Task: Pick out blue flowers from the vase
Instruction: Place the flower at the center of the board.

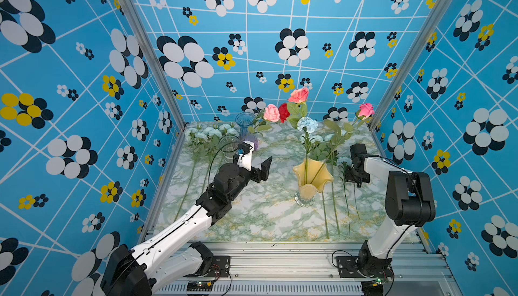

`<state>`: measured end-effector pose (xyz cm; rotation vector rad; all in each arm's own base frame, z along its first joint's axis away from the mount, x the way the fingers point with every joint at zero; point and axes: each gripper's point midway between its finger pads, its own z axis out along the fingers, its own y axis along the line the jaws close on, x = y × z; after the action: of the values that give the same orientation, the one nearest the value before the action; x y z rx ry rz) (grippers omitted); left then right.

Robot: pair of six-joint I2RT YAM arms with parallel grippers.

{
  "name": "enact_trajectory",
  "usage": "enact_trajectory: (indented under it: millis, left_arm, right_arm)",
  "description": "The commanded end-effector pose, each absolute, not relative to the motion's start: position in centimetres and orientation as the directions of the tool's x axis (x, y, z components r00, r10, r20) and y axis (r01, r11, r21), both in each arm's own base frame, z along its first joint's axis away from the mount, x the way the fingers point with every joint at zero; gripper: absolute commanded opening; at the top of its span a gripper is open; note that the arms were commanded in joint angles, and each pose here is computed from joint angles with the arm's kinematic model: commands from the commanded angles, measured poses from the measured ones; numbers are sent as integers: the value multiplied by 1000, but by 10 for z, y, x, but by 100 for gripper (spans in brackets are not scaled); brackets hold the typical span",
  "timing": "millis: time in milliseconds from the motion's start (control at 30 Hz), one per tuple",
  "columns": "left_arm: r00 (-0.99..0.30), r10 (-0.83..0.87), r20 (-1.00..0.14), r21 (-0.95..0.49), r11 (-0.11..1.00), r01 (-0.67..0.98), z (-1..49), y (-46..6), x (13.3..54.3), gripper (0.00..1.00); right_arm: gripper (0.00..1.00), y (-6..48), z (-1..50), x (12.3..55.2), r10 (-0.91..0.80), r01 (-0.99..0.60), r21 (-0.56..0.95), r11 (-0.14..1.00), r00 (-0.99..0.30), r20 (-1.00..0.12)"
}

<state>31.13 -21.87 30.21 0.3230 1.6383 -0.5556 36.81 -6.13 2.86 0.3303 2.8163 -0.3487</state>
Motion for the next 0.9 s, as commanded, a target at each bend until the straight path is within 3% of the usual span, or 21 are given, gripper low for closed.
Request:
enact_trajectory:
  millis: [0,67,167,333,467,567,700,867]
  left_arm:
    - [-149,-127,-981,-187,831,523,307,-220,310,91]
    - [-149,-126,-981,-187,830,526,308,-219,309,91]
    - [-143,-130,-981,-187,829,526,310,-218,308,91]
    - [-140,-132,-981,-187,825,534,313,-219,306,91]
    - [-123,-123,-985,-171,817,551,322,-223,298,91]
    - [-92,-113,-989,-146,806,574,336,-228,285,91]
    - [-61,-104,-993,-120,789,602,350,-238,273,89]
    - [-104,-133,-986,-168,721,673,357,-262,266,82]
  right_arm:
    - [21,-59,34,376,206,274,-170,947,-920,-332]
    - [35,-61,40,375,213,288,-175,941,-910,-356]
    - [45,-63,54,371,218,309,-169,936,-885,-411]
    - [56,-61,94,359,234,349,-100,932,-788,-569]
    - [62,-46,137,344,256,325,45,945,-645,-720]
    - [65,-24,164,334,309,242,211,947,-509,-803]
    - [61,5,177,329,413,97,408,908,-375,-830]
    - [58,28,164,334,421,11,448,894,-365,-831]
